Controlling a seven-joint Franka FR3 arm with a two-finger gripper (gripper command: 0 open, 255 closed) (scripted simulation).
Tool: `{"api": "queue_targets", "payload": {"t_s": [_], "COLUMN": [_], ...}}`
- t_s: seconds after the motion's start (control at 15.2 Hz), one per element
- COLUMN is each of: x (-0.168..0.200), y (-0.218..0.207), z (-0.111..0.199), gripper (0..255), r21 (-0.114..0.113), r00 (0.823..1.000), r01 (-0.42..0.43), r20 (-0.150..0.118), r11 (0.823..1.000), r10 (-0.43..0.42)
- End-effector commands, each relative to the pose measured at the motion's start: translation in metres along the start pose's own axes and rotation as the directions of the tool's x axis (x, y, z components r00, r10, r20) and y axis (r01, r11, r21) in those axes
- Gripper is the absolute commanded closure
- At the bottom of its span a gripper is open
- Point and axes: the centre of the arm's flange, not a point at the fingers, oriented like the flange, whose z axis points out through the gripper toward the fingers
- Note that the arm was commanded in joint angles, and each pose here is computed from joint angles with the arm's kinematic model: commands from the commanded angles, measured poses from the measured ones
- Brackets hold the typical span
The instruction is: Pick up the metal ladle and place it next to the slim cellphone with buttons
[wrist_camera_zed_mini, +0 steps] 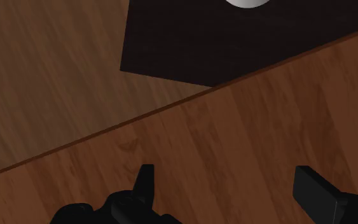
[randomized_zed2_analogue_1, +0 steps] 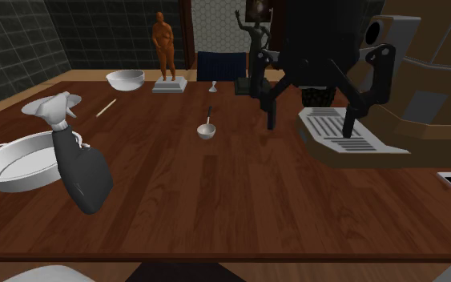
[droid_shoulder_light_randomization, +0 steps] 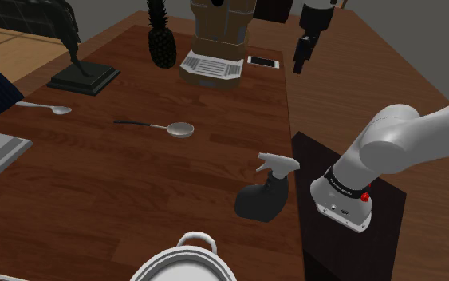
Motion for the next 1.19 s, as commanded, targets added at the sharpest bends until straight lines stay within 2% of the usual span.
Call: {"api": "queue_targets", "payload": {"t_s": [0.0,0.53,1.12], "x": [0.0,0.082,0.169], "y": [0.0,-0.051,-0.117], "z": [0.0,0.03,0.06], "gripper": [0,0,0], "r21": [0.0,0.038,0.079], "r00": [1.0,0.996,0.984], "r01": [0.0,0.083,0.176], "r20": [0.0,-0.016,-0.037], "r11": [1.0,0.996,0.981], "r10": [0.0,-0.083,-0.174]}}
